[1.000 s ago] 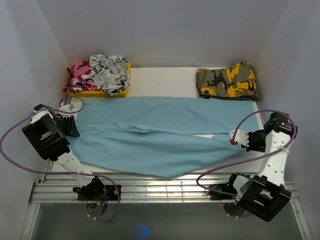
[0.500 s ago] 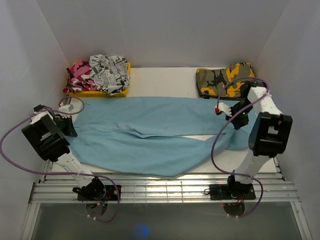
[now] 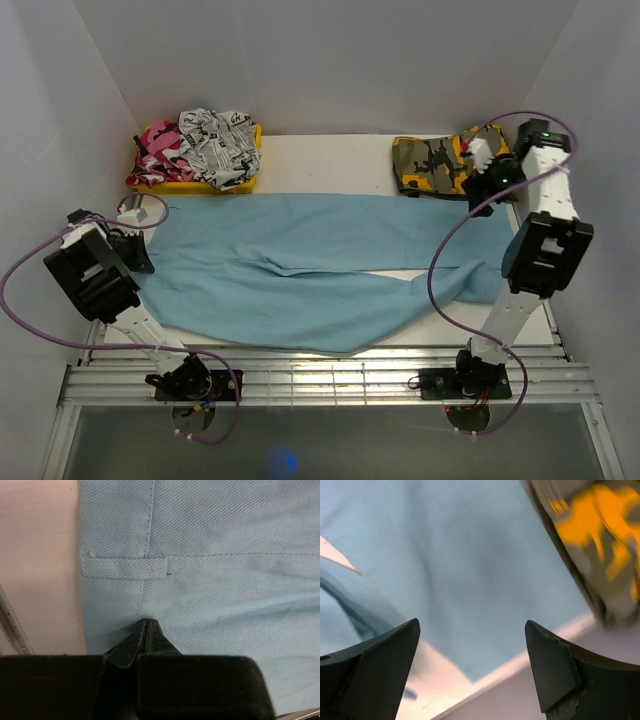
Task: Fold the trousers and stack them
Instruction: Flatten the trousers out
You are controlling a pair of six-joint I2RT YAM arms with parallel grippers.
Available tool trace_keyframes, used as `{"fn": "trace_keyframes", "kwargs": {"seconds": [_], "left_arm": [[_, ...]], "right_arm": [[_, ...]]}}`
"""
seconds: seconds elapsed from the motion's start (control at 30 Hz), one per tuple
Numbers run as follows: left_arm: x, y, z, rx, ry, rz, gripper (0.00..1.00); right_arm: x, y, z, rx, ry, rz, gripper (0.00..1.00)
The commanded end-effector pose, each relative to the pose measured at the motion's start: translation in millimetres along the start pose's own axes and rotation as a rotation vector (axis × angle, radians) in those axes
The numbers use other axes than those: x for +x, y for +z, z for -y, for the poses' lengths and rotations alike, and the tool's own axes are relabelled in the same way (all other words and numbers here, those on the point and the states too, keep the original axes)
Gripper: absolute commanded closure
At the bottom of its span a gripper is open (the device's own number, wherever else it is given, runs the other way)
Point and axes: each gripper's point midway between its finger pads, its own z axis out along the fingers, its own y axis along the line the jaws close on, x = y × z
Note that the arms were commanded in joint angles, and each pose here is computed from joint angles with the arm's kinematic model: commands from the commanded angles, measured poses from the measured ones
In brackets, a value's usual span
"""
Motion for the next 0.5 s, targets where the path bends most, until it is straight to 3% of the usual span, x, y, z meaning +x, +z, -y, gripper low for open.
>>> {"fn": "trace_keyframes", "kwargs": {"seconds": [0.0, 0.1, 0.27, 0.47], "left_arm": [[2.4, -4.5, -9.2, -0.057, 0.019, 0.001, 0.93], [4.8, -0.7, -6.5, -0.041, 0.005, -0.001, 0.93], [8.5, 3.9, -6.6, -0.032, -0.005, -0.013, 0.92], [-1.8, -1.0, -10.0, -0.036, -0.009, 0.003, 0.91]], "right_arm": [[31.0, -79.1, -23.6, 0.101, 0.356, 0.222, 0.09], [87.6, -68.9, -64.9, 0.054, 0.658, 0.259, 0.13], [134.1, -55.7, -107.2, 0.03, 0.978, 0.393, 0.11], [161.1, -24.9, -126.1, 0.065, 0.976, 0.39, 0.04]]}}
